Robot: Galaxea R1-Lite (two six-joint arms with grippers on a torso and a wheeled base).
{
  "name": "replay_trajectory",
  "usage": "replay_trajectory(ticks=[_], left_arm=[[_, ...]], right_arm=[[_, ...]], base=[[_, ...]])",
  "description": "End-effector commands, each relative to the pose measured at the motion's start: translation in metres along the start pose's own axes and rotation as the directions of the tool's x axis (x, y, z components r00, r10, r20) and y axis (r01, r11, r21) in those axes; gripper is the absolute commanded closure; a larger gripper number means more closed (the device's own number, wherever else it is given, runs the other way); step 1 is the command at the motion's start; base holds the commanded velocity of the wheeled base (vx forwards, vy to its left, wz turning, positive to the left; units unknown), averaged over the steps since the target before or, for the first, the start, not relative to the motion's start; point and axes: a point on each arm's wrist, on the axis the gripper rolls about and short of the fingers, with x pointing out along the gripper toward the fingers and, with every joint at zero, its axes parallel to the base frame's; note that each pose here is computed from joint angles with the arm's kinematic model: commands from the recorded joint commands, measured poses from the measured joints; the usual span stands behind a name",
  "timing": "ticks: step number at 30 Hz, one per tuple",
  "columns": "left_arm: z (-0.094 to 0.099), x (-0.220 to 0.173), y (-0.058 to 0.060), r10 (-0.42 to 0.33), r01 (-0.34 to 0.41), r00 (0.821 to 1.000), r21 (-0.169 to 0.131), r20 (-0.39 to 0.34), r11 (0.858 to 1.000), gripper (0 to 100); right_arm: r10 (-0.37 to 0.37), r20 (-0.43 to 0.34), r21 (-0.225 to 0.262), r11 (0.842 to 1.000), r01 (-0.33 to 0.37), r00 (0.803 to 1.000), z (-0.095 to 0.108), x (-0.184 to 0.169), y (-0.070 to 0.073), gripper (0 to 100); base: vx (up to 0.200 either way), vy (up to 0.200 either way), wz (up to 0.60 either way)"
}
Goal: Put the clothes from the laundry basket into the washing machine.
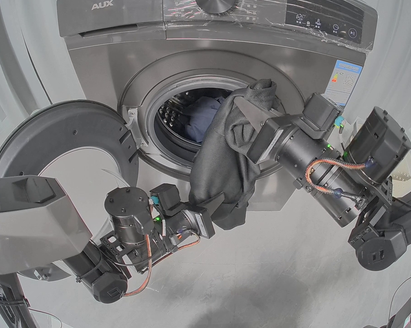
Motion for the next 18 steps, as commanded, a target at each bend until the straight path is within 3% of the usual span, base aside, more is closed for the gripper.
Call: replay_trajectory(ticks=[1, 6, 9, 14, 15, 18], left_arm=[[0.003, -0.002, -0.004, -0.010, 0.010, 1.000, 0.001, 0.008, 1.000, 100], [0.016, -0.020, -0.012, -0.046, 0.045, 0.998, 0.013, 0.045, 0.999, 100], [0.032, -0.053, -0.019, -0.100, 0.098, 0.993, 0.020, 0.065, 0.995, 100], [0.055, -0.099, -0.034, -0.258, 0.256, 0.963, 0.040, 0.074, 0.966, 100], [0.060, -0.104, -0.037, -0.283, 0.279, 0.955, 0.047, 0.087, 0.959, 100], [0.071, -0.107, -0.039, -0.297, 0.291, 0.946, 0.064, 0.126, 0.954, 100]], right_arm=[[0.000, -0.003, 0.000, 1.000, 0.000, 1.000, -0.001, 0.000, 0.000, 100], [-0.016, -0.016, -0.003, 1.000, 0.016, 1.000, -0.006, 0.002, -0.006, 100], [-0.038, -0.029, -0.010, 0.999, 0.038, 0.999, -0.009, -0.001, -0.014, 100], [-0.064, -0.061, -0.020, 0.998, 0.063, 0.996, -0.015, -0.008, -0.021, 100], [-0.068, -0.068, -0.021, 0.998, 0.067, 0.995, -0.016, -0.009, -0.023, 0], [-0.091, -0.143, -0.030, 0.996, 0.088, 0.985, -0.029, -0.020, -0.029, 0]], base=[[0.000, 0.000, 0.00], [0.000, 0.000, 0.00], [0.000, 0.000, 0.00], [0.000, 0.000, 0.00], [0.000, 0.000, 0.00], [0.000, 0.000, 0.00]])
